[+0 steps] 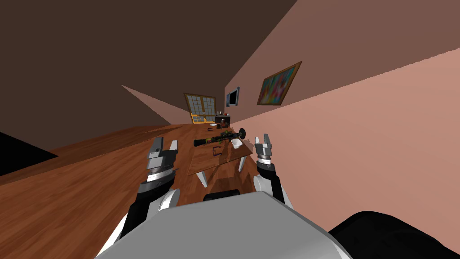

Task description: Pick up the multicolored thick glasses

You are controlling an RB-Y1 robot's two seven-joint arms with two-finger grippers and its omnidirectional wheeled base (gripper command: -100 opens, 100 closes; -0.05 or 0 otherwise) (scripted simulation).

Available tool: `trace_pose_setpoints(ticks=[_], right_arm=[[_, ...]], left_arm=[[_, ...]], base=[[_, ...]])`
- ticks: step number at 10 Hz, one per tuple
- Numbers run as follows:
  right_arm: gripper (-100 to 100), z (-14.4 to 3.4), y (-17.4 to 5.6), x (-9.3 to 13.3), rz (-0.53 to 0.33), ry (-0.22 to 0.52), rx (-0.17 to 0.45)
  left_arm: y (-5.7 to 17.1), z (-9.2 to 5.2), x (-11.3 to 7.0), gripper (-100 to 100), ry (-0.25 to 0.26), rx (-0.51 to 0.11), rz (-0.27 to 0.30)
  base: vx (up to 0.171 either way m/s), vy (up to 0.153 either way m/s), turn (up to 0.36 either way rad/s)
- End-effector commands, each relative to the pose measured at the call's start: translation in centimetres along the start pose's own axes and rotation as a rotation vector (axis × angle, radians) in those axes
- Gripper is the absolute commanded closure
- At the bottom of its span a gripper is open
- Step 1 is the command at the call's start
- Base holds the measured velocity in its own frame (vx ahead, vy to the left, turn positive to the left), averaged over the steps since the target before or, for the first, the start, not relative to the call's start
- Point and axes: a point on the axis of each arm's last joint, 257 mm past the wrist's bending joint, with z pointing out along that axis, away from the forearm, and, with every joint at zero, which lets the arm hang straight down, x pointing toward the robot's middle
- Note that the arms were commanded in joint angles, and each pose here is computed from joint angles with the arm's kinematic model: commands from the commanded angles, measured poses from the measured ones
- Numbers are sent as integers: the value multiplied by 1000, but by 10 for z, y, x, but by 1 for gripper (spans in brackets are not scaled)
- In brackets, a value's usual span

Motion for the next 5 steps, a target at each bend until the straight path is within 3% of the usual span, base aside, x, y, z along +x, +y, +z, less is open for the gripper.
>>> trace_pose_setpoints(ticks=[1, 5], right_arm=[[0, 0, 0, 0, 0, 0, 0], [0, 0, 0, 0, 0, 0, 0]], left_arm=[[7, -1, 3, -100, 33, -15, 12], [52, -7, 6, -100, 123, -112, 64]], base=[[-3, -22, -12], [4, -79, -20]])
